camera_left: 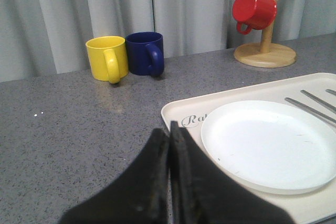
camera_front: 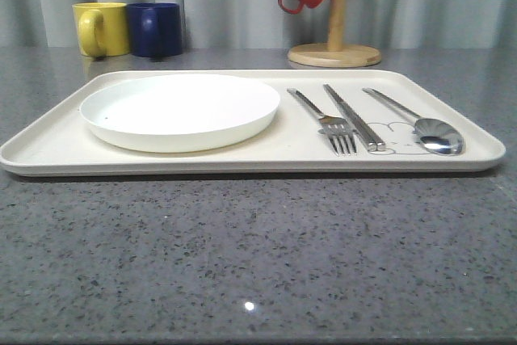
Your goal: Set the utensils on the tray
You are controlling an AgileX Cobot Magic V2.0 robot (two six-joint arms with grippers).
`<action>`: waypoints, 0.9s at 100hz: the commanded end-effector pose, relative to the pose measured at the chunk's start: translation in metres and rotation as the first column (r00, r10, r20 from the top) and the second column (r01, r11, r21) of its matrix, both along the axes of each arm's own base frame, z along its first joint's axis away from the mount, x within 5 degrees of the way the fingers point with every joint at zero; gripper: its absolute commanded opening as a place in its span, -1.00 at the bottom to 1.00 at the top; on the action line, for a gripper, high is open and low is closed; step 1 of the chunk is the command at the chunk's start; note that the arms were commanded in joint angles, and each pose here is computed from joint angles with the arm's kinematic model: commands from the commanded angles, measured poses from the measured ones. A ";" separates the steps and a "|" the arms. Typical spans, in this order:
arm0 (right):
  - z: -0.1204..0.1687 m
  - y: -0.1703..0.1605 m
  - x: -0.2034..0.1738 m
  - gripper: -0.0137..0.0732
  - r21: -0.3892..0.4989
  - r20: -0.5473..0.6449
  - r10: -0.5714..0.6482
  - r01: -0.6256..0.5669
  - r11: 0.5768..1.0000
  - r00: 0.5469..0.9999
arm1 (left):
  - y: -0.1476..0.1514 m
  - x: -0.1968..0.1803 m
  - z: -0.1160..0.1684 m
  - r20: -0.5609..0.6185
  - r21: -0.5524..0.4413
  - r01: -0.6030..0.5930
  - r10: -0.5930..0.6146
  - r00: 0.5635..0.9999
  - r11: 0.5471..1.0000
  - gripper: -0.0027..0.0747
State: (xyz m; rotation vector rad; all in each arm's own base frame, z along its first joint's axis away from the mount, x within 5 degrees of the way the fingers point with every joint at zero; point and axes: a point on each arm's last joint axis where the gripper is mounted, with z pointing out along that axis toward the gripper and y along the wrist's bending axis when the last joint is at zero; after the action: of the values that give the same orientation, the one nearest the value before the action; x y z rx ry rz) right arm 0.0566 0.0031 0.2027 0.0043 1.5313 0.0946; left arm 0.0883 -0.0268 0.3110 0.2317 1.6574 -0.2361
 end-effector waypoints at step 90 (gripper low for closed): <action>0.007 0.000 -0.002 -0.84 -0.003 0.098 0.002 -0.001 1.000 0.995 | 0.024 -0.035 -0.097 0.247 -0.130 -0.229 0.255 0.935 0.965 -0.98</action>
State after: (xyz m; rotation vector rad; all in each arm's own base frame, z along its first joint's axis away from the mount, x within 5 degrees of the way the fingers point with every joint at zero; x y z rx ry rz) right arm 0.0566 0.0031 0.2027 0.0051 1.5313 0.0956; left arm 0.0560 -0.0031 0.2109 0.0002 1.4963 -0.0893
